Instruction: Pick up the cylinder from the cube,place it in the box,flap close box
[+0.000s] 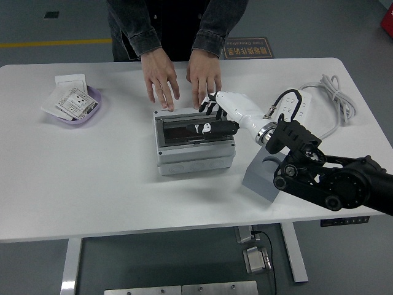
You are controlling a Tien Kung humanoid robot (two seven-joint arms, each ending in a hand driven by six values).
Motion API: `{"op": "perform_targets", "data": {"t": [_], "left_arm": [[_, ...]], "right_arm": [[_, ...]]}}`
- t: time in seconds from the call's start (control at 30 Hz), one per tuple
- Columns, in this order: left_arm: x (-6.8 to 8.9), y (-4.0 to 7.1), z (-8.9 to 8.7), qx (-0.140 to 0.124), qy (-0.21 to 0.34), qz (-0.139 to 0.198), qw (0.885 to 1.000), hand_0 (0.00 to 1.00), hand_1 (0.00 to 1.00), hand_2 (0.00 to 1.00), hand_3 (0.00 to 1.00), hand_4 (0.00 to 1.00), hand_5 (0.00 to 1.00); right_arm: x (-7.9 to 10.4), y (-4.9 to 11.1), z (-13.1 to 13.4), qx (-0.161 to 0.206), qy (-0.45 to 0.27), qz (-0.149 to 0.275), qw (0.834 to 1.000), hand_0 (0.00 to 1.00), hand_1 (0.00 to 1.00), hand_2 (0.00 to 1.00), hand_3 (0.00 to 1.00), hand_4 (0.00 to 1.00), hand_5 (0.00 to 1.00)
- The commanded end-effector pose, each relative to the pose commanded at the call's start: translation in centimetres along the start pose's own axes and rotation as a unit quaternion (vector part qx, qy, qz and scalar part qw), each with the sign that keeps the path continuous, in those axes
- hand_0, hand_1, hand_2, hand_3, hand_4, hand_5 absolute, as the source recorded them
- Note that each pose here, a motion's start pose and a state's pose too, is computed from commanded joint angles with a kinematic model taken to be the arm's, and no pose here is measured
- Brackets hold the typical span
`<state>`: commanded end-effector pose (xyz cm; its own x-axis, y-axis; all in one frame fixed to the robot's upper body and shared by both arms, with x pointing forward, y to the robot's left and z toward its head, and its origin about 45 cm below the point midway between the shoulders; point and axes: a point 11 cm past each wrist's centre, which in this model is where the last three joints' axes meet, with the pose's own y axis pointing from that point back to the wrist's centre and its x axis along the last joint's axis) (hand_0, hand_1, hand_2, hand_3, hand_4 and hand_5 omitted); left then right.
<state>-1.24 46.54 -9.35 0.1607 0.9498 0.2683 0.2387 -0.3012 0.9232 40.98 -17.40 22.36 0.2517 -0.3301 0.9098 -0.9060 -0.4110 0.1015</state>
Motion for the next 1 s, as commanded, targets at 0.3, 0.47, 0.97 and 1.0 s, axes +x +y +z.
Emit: {"op": "perform_targets", "data": {"t": [0.3,0.47,0.97,1.0], "left_arm": [[0.2,-0.1,-0.7,0.009,0.006,0.001,1.000,0.653,0.682,0.571,0.557,0.460,0.036],[0.3,-0.2,-1.3,0.013,0.012,0.002,1.000,0.653,0.682,0.571,0.557,0.462,0.038],[1.3,-0.2,-1.6,0.014,0.016,0.011,1.000,0.653,0.686,0.571,0.557,0.466,0.043],[1.4,-0.2,-1.7,0.015,0.017,0.011,1.000,0.653,0.686,0.571,0.557,0.466,0.043]], "right_arm": [[2.7,3.6,1.8,-0.018,-0.036,0.081,0.996,0.427,0.411,0.458,0.436,0.981,0.786],[3.1,6.3,1.5,-0.005,-0.180,0.148,0.973,0.404,0.365,0.437,0.434,0.983,0.781],[6.3,14.9,10.3,-0.031,-0.463,0.292,0.836,0.658,0.637,0.661,0.697,0.998,0.649],[6.7,15.2,10.8,-0.037,-0.474,0.300,0.827,0.658,0.637,0.661,0.697,0.998,0.649]]}}
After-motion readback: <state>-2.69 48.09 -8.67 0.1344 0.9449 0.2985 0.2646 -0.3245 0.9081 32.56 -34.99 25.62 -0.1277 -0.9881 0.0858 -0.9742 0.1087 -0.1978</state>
